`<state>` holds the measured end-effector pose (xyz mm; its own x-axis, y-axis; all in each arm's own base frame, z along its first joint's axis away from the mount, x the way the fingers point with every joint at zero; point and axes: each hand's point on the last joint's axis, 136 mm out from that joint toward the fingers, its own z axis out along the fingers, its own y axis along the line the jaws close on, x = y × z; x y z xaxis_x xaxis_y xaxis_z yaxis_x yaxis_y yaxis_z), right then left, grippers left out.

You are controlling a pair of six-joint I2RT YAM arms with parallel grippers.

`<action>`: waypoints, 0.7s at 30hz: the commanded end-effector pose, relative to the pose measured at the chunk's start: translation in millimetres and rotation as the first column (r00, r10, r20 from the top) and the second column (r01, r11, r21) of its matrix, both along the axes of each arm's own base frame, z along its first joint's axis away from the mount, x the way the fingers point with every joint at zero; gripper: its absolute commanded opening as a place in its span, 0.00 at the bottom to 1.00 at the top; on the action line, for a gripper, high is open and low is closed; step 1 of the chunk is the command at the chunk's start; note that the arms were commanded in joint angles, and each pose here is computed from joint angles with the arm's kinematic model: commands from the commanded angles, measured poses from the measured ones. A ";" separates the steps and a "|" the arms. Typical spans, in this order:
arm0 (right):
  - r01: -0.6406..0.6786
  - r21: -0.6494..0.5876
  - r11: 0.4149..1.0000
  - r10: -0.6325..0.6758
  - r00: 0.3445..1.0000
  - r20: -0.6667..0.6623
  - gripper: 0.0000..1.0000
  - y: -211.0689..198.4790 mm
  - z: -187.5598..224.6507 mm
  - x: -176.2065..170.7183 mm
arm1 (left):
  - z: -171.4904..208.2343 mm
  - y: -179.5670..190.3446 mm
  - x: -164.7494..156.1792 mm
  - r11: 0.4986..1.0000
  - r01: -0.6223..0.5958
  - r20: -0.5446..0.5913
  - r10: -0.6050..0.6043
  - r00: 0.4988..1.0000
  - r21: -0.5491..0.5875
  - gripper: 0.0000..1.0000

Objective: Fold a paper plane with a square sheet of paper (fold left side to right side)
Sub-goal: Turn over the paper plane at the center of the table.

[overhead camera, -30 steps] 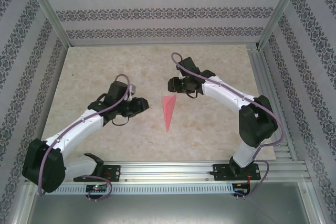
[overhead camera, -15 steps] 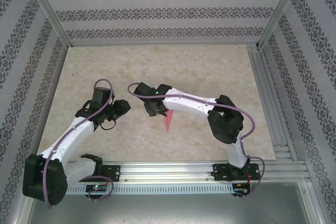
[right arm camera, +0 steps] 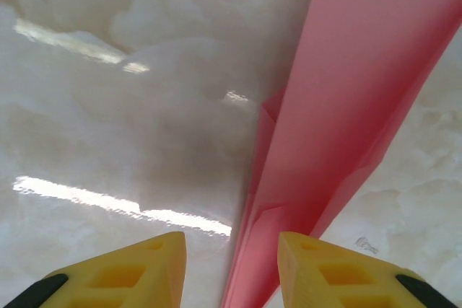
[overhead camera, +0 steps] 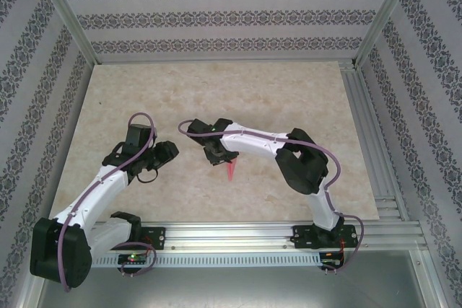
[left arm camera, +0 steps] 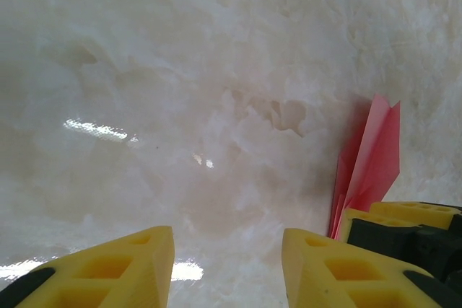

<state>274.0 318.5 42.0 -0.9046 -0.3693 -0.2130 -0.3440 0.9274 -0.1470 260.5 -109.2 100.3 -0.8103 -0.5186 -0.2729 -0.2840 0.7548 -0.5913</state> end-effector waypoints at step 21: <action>0.084 -0.068 0.994 -0.085 0.996 -0.013 0.44 -43.6 -8.8 1.3 | -4.8 1.6 -0.7 1.000 0.014 -0.011 -0.013 1.000 0.007 0.48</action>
